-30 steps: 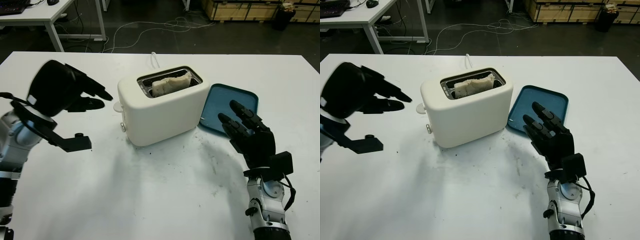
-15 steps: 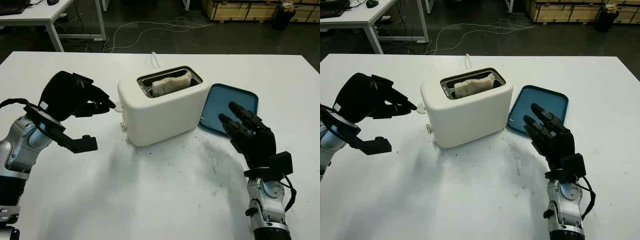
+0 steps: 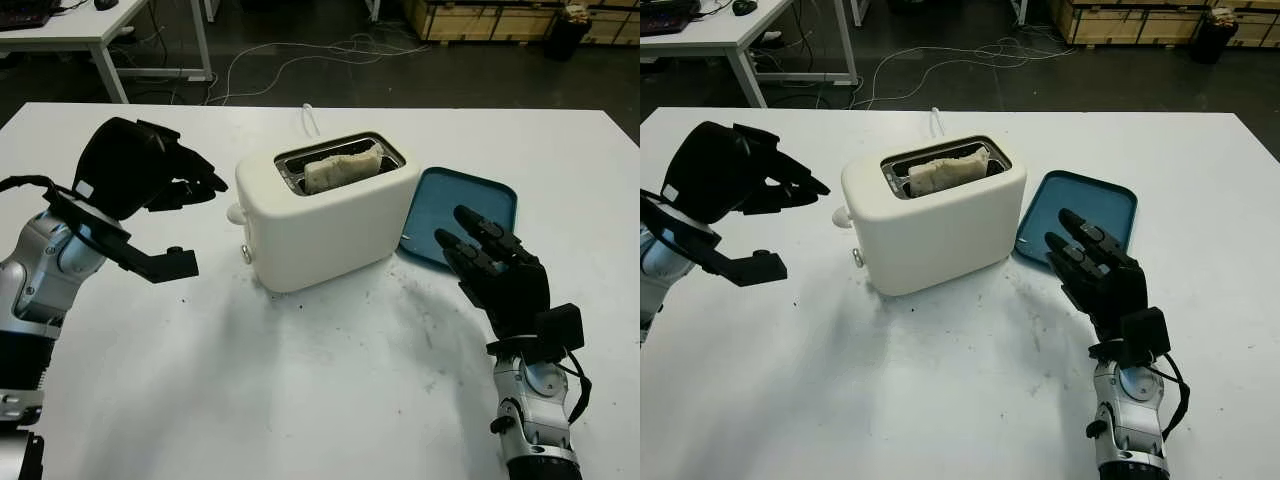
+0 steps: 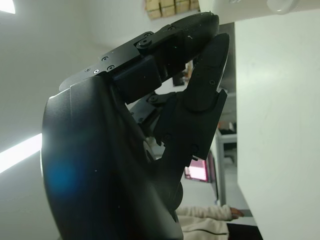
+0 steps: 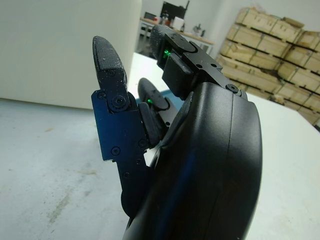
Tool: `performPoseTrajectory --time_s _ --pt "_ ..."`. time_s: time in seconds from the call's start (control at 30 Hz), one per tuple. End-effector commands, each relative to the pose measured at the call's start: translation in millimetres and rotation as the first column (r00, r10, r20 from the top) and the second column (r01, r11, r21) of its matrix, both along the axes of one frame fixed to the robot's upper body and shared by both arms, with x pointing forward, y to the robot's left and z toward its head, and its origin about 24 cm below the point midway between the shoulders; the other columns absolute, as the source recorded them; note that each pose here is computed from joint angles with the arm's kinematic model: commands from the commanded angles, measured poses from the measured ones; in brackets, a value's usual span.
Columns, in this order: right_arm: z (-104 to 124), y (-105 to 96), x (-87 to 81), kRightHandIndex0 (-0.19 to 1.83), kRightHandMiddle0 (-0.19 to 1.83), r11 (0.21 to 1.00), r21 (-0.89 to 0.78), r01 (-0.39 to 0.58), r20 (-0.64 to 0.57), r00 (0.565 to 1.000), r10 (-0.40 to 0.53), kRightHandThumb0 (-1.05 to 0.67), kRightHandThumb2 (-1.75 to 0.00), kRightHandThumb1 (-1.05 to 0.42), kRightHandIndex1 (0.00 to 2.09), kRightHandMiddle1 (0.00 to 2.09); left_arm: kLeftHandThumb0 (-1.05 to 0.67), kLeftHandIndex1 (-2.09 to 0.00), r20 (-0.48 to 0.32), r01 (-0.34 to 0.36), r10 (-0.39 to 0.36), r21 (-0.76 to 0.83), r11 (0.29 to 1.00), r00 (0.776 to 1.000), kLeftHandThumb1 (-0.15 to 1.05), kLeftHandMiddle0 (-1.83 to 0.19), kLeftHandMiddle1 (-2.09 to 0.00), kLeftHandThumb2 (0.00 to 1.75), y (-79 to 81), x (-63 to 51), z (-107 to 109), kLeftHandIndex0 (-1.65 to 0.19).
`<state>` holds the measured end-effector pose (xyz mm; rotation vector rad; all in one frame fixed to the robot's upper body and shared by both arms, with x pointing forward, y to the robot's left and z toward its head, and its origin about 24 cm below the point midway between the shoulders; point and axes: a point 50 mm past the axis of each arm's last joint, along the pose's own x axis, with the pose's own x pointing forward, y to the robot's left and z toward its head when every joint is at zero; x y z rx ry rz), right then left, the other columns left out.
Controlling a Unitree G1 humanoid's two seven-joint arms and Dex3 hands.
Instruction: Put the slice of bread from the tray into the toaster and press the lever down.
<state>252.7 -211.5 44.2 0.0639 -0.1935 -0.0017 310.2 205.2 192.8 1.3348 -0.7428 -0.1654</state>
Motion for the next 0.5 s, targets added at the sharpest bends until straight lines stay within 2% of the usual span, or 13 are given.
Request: performPoseTrajectory --time_s 0.0,0.13,0.2,0.4,0.47 --pt "-2.2 3.4 -0.6 0.77 0.72 1.000 0.024 -0.010 -0.012 1.000 0.010 -0.49 0.00 -0.92 0.00 0.00 -0.35 -0.02 -0.018 0.021 -0.020 0.064 0.998 1.000 0.76 -1.04 -1.04 0.00 -2.8 2.5 2.7 -1.42" --pt "-2.3 4.9 -1.8 0.76 0.73 1.000 0.020 -0.010 -0.016 1.000 0.010 -0.49 0.00 -0.92 0.00 0.00 -0.35 -0.02 -0.076 0.059 -0.049 0.136 0.989 0.996 0.76 -1.08 -1.03 0.00 -5.9 3.4 2.9 -1.42" --pt "-2.4 5.7 -2.4 0.76 0.72 1.000 0.020 -0.010 -0.018 1.000 0.011 -0.49 0.00 -0.92 0.00 0.00 -0.37 -0.02 -0.096 0.073 -0.058 0.152 0.986 0.994 0.75 -1.07 -1.10 0.00 -7.0 3.4 4.1 -1.42" --pt "-3.3 8.1 -4.0 0.76 0.72 1.000 0.026 -0.015 -0.021 1.000 0.016 -0.45 0.00 -0.92 0.00 0.00 -0.37 -0.01 -0.123 0.084 -0.062 0.186 0.979 0.990 0.73 -1.03 -1.12 0.00 -6.1 1.7 10.1 -1.42" --pt "-3.7 8.6 -4.2 0.75 0.72 1.000 0.023 -0.013 -0.026 1.000 0.014 -0.45 -0.01 -0.92 0.00 0.00 -0.37 -0.01 -0.125 0.082 -0.058 0.200 0.976 0.990 0.74 -1.02 -1.19 0.00 -5.0 0.8 11.5 -1.42"
